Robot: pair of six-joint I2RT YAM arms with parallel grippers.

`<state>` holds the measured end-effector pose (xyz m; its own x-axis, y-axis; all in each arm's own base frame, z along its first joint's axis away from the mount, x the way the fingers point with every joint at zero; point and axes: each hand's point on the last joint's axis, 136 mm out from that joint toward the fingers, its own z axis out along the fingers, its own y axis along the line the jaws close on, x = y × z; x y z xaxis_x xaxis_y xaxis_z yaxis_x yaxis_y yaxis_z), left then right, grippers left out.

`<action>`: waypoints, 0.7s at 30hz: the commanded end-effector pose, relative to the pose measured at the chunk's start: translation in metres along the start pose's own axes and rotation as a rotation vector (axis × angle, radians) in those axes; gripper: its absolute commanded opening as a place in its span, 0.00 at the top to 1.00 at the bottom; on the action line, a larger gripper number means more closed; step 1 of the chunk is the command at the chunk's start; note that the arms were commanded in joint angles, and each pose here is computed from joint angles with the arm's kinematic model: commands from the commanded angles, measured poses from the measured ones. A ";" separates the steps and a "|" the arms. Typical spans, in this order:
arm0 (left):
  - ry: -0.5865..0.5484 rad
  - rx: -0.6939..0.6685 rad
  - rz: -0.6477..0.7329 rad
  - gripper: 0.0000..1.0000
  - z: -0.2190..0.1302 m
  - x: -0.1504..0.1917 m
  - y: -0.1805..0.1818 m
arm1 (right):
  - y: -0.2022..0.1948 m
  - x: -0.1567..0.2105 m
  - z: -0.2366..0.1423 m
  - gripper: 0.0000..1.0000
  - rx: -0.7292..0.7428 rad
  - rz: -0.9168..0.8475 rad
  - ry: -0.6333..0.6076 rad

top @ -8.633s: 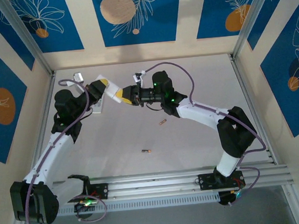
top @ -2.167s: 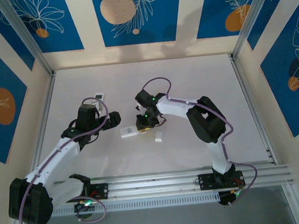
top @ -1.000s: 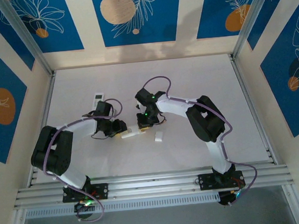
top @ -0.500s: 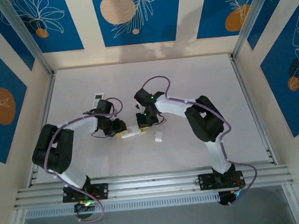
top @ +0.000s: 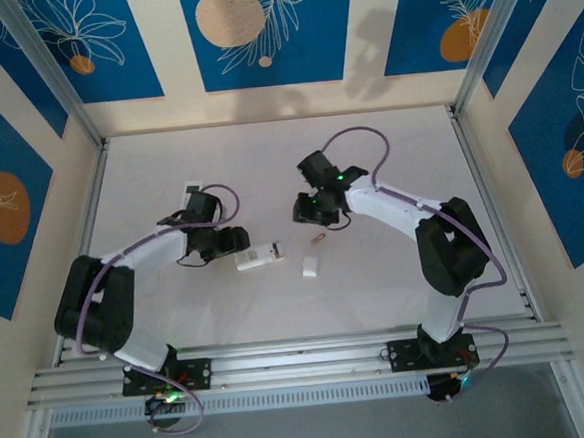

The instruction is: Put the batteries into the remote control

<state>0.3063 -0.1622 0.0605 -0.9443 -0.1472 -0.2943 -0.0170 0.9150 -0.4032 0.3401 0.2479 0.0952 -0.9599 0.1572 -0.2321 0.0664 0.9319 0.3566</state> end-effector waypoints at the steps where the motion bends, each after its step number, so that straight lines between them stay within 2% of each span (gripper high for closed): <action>1: -0.085 0.064 0.077 0.24 -0.027 -0.016 -0.019 | -0.040 0.016 0.017 0.63 0.107 0.206 0.092; 4: -0.107 0.141 0.131 0.19 -0.041 -0.018 -0.036 | -0.034 0.015 0.027 0.62 0.106 0.148 0.116; 7: -0.117 0.182 0.172 0.13 -0.049 -0.016 -0.044 | -0.049 0.008 0.027 0.60 0.241 0.000 0.096; 11: -0.120 0.209 0.183 0.09 -0.052 -0.012 -0.047 | -0.057 0.010 0.030 0.60 0.266 -0.129 0.161; 14: -0.120 0.221 0.191 0.06 -0.054 -0.010 -0.049 | -0.044 0.005 0.021 0.58 0.203 -0.322 0.113; 19: -0.138 0.255 0.207 0.03 -0.057 -0.012 -0.055 | -0.019 -0.008 0.002 0.50 -0.008 -0.623 0.018; 21: -0.146 0.253 0.210 0.03 -0.058 -0.013 -0.055 | -0.016 0.000 0.002 0.49 -0.113 -0.779 0.024</action>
<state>0.3002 -0.1839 0.1245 -0.8860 -0.0532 -0.4606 0.2139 0.8345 -0.5078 0.3408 0.2211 0.0728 -0.8979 -0.3226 -0.2996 -0.3836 0.9072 0.1726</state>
